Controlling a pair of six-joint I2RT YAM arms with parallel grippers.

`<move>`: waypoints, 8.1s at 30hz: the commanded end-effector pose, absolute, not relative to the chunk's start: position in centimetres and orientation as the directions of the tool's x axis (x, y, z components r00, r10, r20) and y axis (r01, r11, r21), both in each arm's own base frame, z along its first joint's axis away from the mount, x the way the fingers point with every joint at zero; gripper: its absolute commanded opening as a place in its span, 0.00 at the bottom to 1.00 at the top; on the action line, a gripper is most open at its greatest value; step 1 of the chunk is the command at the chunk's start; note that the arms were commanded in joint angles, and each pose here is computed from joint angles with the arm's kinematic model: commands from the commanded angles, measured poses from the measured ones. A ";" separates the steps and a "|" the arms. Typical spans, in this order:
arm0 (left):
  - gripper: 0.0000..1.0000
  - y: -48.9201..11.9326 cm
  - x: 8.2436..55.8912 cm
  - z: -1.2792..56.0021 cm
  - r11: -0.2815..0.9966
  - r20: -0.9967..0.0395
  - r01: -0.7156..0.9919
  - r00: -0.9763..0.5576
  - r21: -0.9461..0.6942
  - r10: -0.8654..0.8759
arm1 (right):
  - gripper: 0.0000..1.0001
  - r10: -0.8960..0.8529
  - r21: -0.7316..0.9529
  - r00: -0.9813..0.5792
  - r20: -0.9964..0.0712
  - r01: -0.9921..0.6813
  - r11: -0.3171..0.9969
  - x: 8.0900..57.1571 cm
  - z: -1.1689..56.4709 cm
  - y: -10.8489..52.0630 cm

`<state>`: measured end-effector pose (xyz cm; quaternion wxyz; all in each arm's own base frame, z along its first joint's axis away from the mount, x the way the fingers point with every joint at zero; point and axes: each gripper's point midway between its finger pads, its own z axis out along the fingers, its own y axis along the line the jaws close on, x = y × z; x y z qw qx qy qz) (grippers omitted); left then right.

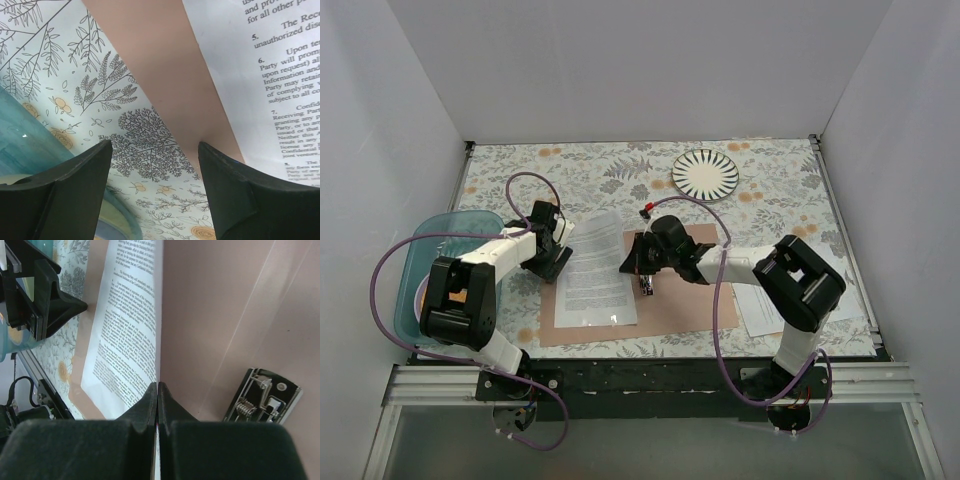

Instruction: Put the files into the folder

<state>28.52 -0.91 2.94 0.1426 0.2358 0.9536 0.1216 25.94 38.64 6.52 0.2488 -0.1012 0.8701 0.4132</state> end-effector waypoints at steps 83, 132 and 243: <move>0.66 0.8 31.0 3.4 0.886 -0.257 0.313 -0.876 0.342 0.408 | 0.01 -0.079 0.676 -0.876 -0.476 -0.422 0.604 22.8 4.5 41.1; 0.68 -12.2 31.4 6.9 0.898 -0.319 0.439 -0.848 0.026 0.423 | 0.39 -0.101 0.605 -0.874 -0.475 -0.408 0.684 23.0 3.2 41.6; 0.00 -26.1 25.6 2.1 0.725 -0.319 0.633 -0.770 -0.272 0.553 | 0.01 0.112 0.458 -0.881 -0.460 -0.127 0.880 22.0 -2.3 28.3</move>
